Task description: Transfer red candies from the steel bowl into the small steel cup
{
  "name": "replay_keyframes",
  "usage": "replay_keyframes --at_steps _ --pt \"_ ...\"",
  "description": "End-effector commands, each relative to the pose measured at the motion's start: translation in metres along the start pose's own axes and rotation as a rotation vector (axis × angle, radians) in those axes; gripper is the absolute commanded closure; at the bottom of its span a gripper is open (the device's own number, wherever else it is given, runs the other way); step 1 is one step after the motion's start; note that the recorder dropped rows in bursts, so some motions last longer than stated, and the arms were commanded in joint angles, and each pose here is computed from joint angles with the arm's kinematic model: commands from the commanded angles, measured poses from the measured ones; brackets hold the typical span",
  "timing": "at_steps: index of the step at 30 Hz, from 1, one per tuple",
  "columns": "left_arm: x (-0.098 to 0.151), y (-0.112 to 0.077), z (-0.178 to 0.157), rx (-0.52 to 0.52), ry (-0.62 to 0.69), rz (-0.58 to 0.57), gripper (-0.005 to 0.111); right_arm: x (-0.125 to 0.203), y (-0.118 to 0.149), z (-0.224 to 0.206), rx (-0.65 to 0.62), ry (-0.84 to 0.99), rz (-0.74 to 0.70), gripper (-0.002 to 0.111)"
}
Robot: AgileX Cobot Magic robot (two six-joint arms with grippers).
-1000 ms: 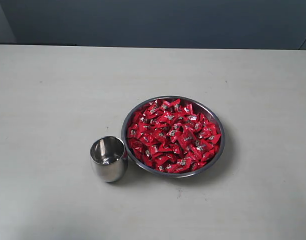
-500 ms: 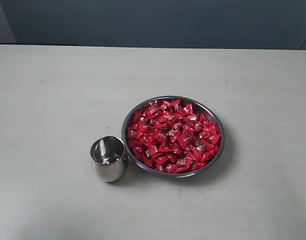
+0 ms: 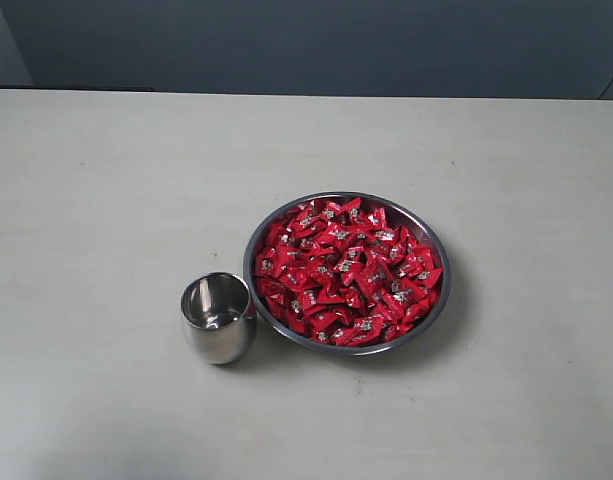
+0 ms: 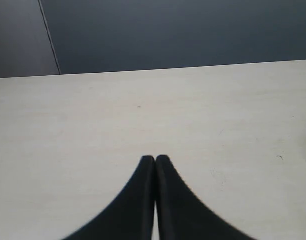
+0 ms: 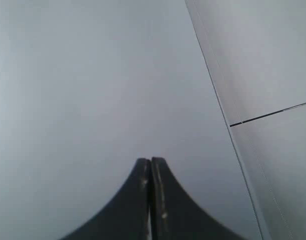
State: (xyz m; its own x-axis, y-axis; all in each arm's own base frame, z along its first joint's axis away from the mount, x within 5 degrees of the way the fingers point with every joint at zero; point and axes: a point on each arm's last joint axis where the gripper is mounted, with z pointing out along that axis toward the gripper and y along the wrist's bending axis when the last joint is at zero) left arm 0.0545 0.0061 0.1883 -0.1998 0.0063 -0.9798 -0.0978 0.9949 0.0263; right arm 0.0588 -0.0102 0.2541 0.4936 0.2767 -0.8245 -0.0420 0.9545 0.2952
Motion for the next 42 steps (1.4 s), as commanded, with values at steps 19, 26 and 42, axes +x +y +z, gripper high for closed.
replay_keyframes --at_steps 19,26,42 --pt "0.001 0.0 0.0 0.006 -0.003 0.0 0.106 0.004 -0.002 0.0 0.024 0.039 0.057 0.109" --pt "0.001 0.0 0.0 0.006 -0.003 0.0 0.106 0.017 0.002 0.003 0.049 0.333 0.093 0.109" --pt "0.001 0.0 0.0 0.006 -0.003 0.0 0.106 -0.024 0.037 0.103 -0.011 0.747 -0.163 0.109"
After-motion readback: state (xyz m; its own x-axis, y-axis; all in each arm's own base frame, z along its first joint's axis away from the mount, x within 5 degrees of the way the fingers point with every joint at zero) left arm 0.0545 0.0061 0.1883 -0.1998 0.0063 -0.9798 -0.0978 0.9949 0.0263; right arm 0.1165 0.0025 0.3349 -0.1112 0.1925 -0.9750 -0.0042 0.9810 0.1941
